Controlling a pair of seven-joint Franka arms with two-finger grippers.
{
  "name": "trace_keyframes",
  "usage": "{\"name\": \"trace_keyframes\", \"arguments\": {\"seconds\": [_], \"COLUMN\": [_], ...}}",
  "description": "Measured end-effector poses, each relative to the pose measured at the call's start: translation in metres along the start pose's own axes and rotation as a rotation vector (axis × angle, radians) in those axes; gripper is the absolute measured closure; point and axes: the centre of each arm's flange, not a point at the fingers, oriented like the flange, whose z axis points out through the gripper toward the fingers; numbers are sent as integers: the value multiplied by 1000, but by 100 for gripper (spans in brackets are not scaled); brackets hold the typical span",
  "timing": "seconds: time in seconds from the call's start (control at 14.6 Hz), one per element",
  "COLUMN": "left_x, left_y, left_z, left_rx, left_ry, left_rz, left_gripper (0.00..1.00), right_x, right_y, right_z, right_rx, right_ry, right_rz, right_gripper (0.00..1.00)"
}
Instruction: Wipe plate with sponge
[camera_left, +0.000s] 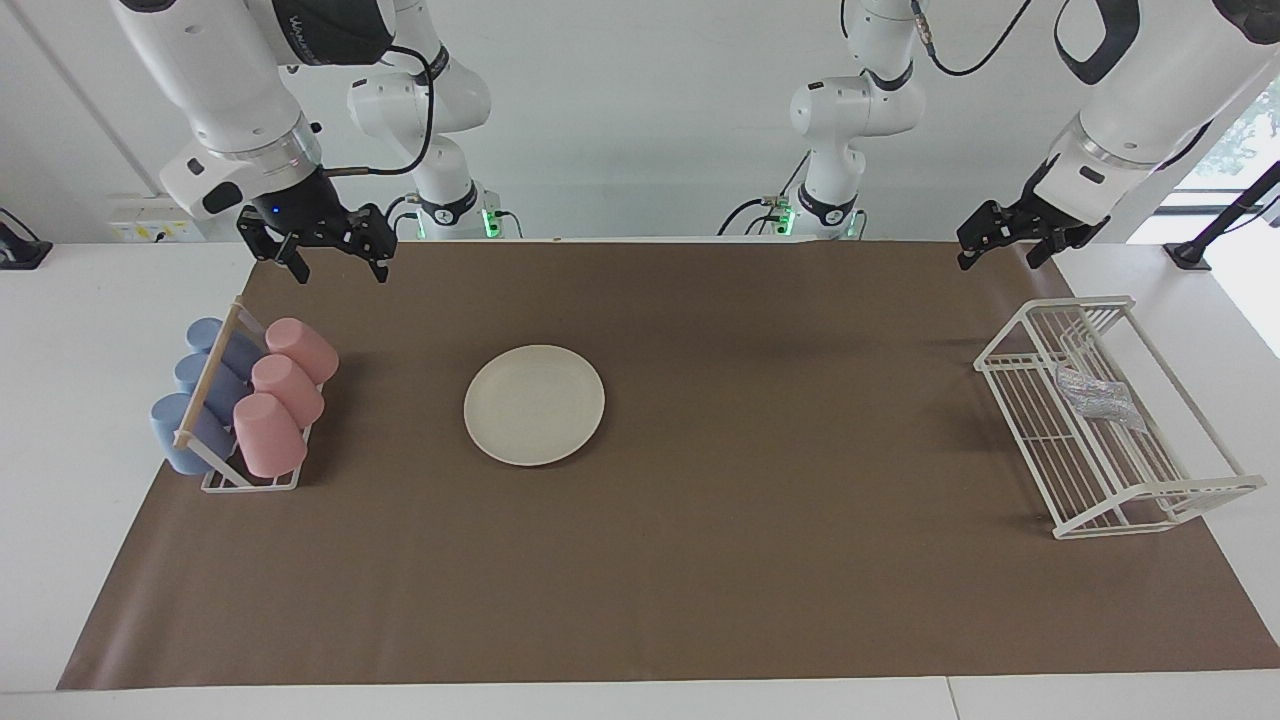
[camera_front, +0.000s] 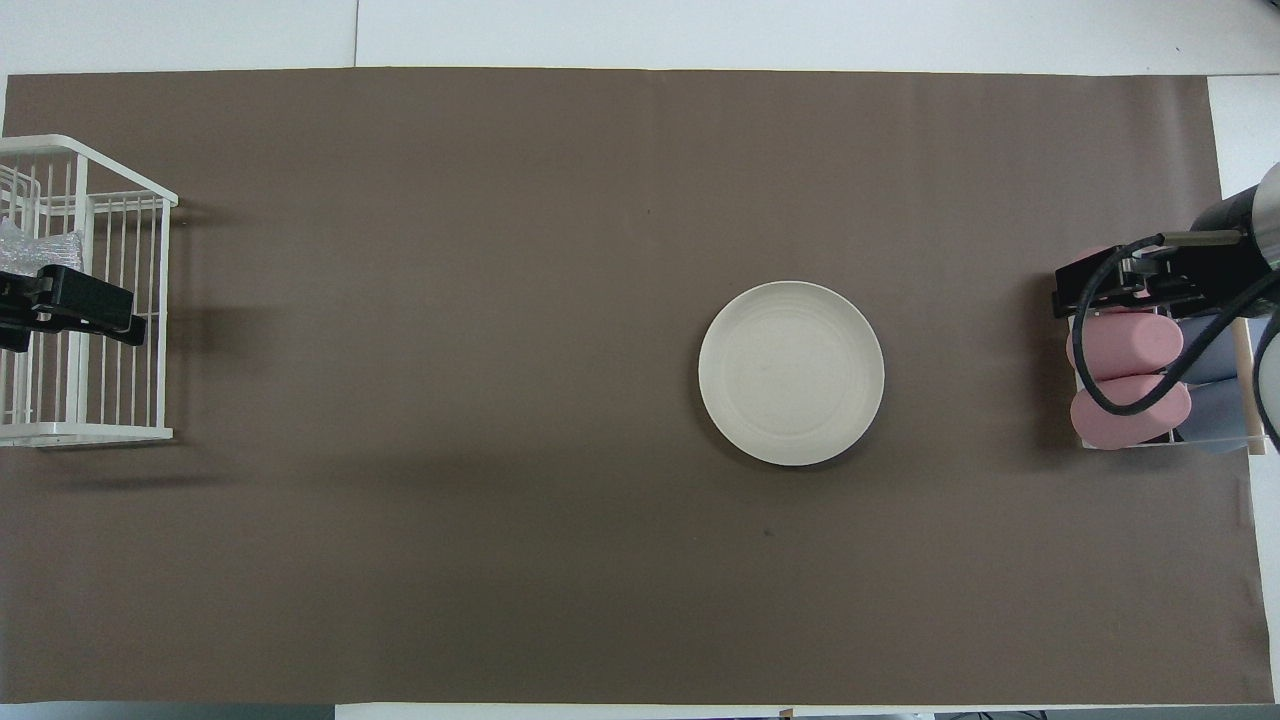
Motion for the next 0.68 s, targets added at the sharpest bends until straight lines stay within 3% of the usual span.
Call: {"name": "trace_keyframes", "arguments": {"seconds": [0.27, 0.68], "left_x": [8, 9], "left_y": [-2, -4], "left_z": [-2, 0], "left_rx": [2, 10], "left_ry": [56, 57], "left_rz": [-9, -12], "left_gripper": [0, 0], "right_x": [0, -3], "right_y": [0, 0], "right_z": [1, 2], "right_rx": [0, -2], "right_ry": [-3, -25], "right_rz": [0, 0], "right_gripper": [0, 0]}}
